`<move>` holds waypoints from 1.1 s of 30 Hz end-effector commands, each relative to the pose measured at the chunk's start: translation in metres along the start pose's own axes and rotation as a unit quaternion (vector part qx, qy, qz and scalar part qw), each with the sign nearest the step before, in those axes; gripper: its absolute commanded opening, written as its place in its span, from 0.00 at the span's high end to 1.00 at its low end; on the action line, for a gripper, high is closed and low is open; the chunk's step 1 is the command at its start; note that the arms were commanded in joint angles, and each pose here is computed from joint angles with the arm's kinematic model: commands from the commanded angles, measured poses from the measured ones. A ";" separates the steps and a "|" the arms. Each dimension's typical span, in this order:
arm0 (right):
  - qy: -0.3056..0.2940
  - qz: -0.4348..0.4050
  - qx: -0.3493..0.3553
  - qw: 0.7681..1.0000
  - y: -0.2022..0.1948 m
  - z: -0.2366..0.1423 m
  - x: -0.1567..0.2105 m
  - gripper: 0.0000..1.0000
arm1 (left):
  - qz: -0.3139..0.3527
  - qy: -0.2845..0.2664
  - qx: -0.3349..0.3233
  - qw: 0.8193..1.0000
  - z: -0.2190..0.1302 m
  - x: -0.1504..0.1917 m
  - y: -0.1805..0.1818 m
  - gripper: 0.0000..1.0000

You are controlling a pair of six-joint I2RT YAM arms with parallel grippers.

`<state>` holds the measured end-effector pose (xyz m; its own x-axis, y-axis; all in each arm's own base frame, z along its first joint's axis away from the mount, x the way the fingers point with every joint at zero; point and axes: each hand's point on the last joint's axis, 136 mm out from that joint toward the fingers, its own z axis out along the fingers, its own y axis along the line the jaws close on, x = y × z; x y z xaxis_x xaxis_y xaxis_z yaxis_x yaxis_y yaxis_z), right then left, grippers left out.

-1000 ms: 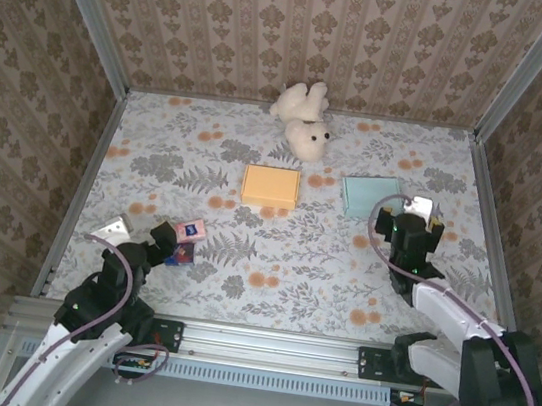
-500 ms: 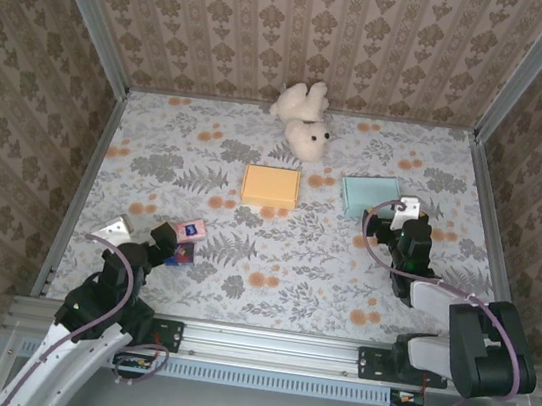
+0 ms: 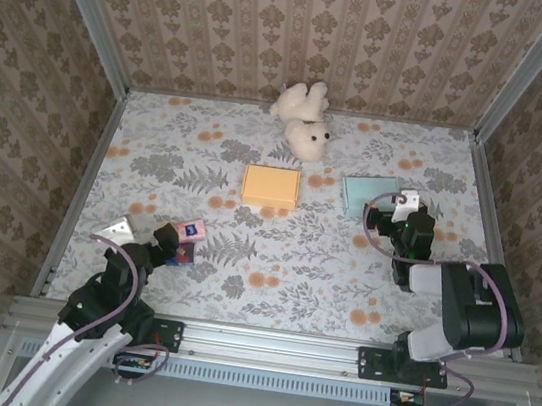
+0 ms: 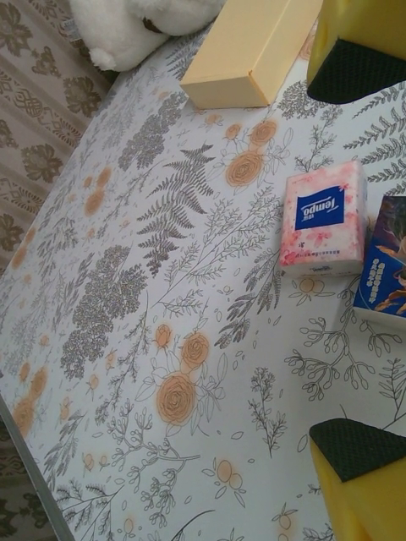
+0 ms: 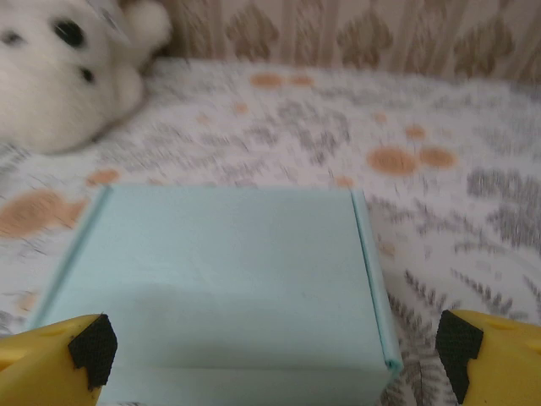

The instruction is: Fold the paper box

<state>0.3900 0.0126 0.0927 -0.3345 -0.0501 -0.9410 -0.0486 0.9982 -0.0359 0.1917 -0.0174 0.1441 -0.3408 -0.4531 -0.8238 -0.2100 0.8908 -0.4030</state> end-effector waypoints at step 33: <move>-0.006 0.045 0.104 0.994 -0.032 0.002 -0.008 0.00 | 0.070 -0.108 -0.188 0.974 0.121 -0.078 0.090 0.00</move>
<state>0.3893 -0.0207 0.0923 -0.3381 0.0400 -0.9402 0.1824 0.9829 -0.0238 0.2995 0.1055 0.1278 -0.2879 -0.2142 -0.9334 -0.5904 0.8071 -0.0031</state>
